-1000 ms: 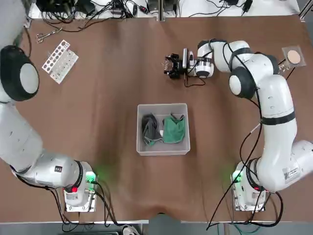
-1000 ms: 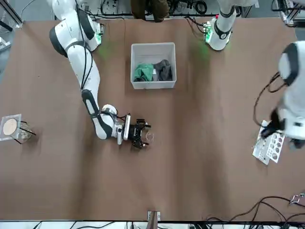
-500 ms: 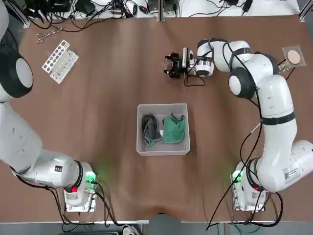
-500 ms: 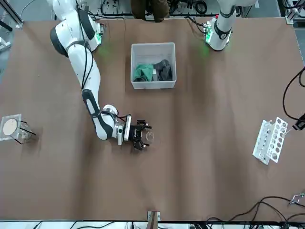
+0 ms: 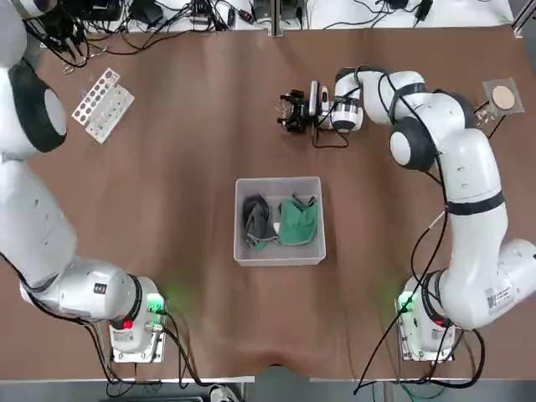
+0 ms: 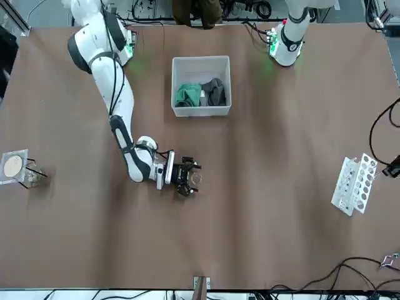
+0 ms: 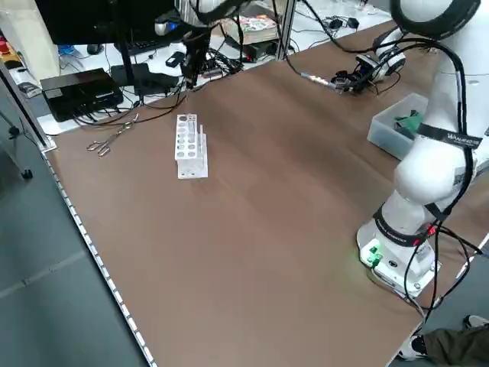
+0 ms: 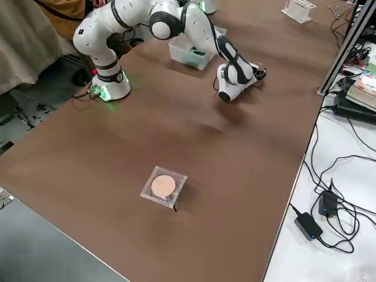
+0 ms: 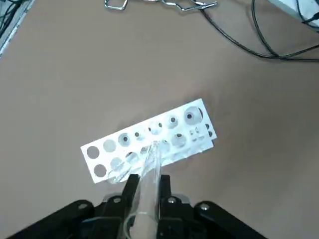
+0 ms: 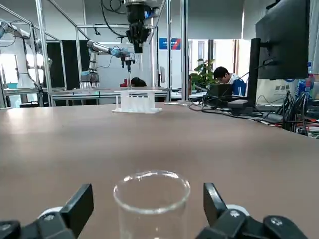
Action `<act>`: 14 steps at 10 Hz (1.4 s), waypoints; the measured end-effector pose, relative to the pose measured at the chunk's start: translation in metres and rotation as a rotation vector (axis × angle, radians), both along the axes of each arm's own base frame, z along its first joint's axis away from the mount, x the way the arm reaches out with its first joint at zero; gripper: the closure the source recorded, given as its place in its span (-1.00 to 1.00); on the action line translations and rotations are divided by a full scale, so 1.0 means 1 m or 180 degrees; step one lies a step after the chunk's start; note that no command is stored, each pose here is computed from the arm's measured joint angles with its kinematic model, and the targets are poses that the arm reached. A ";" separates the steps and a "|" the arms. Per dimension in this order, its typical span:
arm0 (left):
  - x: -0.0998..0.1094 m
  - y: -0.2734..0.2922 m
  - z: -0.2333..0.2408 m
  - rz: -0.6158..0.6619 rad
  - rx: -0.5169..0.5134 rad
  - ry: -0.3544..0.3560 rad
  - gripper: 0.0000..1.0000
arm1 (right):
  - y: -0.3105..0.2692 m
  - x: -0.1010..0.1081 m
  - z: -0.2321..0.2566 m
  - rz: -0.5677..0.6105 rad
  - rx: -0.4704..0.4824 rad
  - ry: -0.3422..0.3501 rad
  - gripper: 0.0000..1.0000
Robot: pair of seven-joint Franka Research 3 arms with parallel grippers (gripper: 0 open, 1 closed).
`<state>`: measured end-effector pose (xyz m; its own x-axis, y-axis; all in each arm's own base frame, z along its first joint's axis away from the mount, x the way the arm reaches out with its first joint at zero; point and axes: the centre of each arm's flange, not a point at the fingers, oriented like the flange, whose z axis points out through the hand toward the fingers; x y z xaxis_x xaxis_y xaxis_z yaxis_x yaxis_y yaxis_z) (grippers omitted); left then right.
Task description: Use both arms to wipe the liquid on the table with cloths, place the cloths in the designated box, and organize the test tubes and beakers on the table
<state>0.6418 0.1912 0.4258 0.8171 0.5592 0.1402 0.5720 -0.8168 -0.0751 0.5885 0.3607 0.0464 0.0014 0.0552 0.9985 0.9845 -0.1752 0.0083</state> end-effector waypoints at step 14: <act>-0.007 0.007 -0.042 -0.0112 -0.0056 0.0220 0.31 | 0.007 -0.001 -0.001 -0.0186 0.0035 0.0090 0.17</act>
<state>0.6344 0.1986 0.3842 0.8437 0.5319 0.0731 0.5368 -0.8379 -0.0989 0.5878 0.3680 0.0455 0.0327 0.0431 0.9985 0.9724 -0.2322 -0.0218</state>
